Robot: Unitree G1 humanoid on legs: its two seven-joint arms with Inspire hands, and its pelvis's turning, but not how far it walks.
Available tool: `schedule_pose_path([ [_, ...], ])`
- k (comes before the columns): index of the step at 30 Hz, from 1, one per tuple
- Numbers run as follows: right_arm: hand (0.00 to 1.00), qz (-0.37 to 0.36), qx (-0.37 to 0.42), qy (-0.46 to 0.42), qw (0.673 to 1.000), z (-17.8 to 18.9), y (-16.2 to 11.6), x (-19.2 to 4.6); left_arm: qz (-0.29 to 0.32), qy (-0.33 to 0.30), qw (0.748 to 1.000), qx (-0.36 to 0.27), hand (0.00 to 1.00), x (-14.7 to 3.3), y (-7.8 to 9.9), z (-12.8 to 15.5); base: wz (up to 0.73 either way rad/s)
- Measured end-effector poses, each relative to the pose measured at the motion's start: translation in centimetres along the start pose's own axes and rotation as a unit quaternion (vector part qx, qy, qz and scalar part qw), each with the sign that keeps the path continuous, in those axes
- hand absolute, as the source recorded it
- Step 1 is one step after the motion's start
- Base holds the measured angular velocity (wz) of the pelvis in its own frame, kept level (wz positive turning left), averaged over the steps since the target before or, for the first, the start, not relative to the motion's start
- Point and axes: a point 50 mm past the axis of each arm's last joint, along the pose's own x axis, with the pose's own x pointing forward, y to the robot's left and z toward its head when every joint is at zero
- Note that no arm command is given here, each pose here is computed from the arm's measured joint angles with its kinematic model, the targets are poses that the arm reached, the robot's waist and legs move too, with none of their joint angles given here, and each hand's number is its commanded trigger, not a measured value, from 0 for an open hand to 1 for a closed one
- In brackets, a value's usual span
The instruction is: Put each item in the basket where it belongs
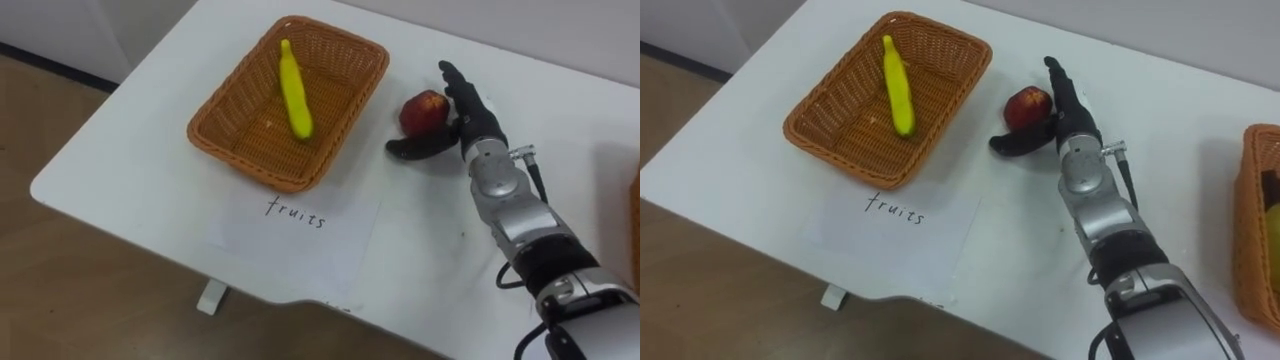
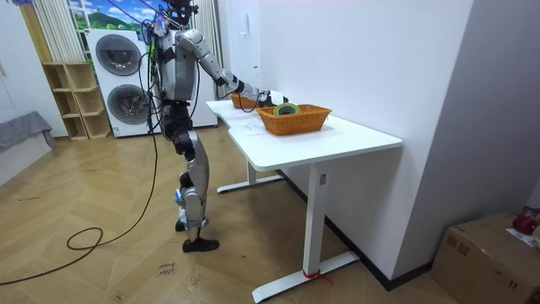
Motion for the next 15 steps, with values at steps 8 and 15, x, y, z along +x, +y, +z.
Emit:
schedule_pose_path([
  [8,0.0,-0.001,-0.001,-0.002,1.0,0.38,-0.07,0.17,0.0,0.001,1.0,0.0,0.0,-0.02,-0.03,-0.07,0.01],
  [15,0.0,0.0,-0.003,-0.003,1.0,0.44,-0.03,0.18,0.0,0.0,1.0,0.0,0.0,-0.01,0.01,-0.04,0.0],
])
